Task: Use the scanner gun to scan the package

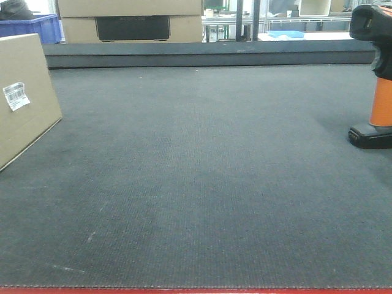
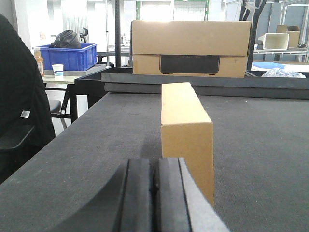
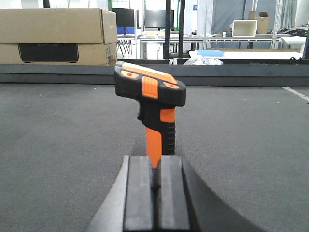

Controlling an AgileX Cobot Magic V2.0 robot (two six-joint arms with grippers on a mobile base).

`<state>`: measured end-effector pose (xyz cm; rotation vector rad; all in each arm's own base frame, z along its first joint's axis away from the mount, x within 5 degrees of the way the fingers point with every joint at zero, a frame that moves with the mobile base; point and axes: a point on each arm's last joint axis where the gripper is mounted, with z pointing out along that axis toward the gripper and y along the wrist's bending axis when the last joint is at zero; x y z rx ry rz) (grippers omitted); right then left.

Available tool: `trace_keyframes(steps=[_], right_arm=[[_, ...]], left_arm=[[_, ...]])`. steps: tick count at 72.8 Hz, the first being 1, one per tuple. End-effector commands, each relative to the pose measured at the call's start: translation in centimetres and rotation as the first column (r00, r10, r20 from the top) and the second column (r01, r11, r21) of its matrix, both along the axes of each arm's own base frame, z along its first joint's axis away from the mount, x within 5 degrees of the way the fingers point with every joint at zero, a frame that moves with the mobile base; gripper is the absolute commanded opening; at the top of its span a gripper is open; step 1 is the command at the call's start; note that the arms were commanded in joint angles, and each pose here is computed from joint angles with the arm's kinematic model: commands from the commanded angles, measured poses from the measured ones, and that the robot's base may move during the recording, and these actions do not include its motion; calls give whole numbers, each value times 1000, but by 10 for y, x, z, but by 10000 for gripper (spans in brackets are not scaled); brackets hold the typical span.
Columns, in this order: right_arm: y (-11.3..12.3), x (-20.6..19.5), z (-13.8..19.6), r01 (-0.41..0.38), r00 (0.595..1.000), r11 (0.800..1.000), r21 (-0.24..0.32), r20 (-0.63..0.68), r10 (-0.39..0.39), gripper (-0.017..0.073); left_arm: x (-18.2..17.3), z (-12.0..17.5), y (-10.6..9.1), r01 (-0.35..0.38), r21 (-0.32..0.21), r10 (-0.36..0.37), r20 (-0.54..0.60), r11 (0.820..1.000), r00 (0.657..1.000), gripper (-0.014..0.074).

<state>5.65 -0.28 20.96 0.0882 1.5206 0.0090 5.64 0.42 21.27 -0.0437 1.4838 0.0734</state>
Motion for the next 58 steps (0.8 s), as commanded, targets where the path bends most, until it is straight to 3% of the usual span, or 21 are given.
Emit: trace_keyframes(steps=[1, 36, 40, 58], right_arm=[[0, 0, 2, 2, 1000, 1000, -7, 18, -2, -169], [0, 0, 2, 2, 1000, 1000, -7, 18, -2, -169], [0, 0, 2, 2, 1000, 1000, -7, 18, -2, -169], [0, 0, 2, 2, 1000, 1000, -7, 18, -2, -169]], left_arm=[[-1, 3, 0, 1, 0, -1, 27, 1000, 1000, -111], [-1, 5, 0, -2, 17, 1, 50, 1000, 999, -111], [-1, 3, 0, -2, -1, 2, 8, 1000, 1000, -111], [-10, 74, -1, -1, -21, 0, -63, 1000, 998, -111]])
